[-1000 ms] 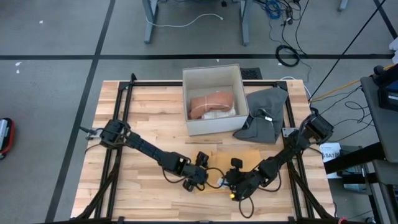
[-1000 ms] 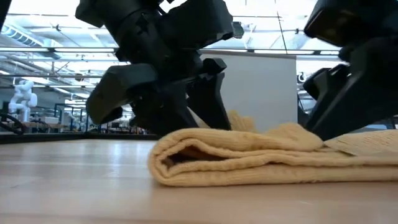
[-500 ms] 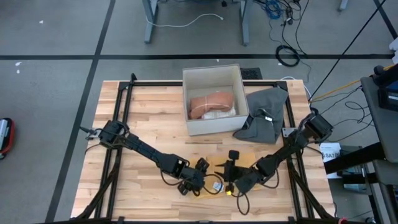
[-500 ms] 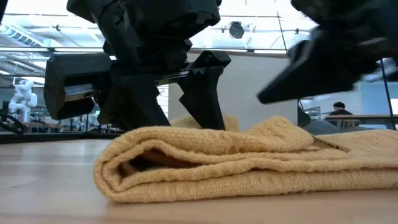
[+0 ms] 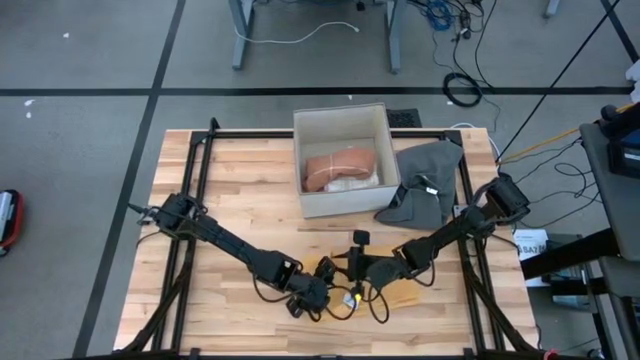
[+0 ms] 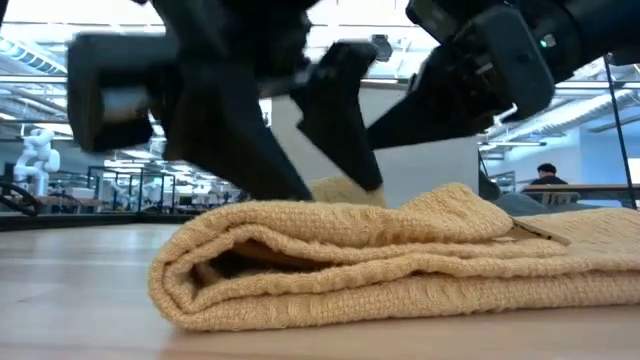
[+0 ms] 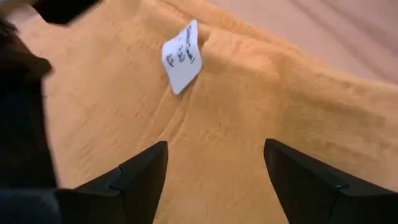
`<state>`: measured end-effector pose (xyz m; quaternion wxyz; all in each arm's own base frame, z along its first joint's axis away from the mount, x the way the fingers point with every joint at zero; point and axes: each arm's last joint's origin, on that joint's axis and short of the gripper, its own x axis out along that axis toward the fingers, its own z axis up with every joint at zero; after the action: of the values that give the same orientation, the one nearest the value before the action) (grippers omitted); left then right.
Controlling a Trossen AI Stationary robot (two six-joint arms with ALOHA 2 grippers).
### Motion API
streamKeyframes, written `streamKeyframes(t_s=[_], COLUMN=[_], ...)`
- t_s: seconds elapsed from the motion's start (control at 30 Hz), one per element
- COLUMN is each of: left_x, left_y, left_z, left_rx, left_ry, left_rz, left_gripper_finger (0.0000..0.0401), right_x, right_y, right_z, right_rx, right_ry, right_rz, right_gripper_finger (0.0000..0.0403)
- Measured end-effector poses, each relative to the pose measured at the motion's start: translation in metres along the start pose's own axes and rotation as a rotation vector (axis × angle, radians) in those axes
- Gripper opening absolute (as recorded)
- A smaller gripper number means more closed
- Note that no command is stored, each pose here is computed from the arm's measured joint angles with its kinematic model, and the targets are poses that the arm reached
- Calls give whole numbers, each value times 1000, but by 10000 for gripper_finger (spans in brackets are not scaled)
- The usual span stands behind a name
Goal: Fold towel
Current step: Fold the orange towel
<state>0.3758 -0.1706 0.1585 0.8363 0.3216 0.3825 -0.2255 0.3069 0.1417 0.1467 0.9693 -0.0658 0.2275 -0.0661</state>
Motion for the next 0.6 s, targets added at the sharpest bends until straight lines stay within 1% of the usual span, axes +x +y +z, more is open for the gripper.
streamKeyframes(t_s=[0.1, 0.3, 0.4, 0.53, 0.6], left_x=[-5, -8, -10, -9, -8], left_y=[3, 1, 2, 8, 13], left_z=[3, -10, -18, -22, -24], left_rx=[-3, -56, -94, -162, -182], left_ry=[27, 233, 315, 324, 322], left_rz=[28, 119, 152, 173, 165], left_gripper_finger=[275, 275, 275, 275, 275], right_x=[2, 9, 18, 32, 38], right_y=[-2, -10, -11, -11, -10], right_z=[4, 3, -6, -25, -35], right_rx=[-11, -18, -22, -4, 1], right_ry=[-33, -18, 15, 80, 116], right_rz=[16, 31, 45, 71, 82], right_gripper_finger=[116, 116, 116, 116, 116])
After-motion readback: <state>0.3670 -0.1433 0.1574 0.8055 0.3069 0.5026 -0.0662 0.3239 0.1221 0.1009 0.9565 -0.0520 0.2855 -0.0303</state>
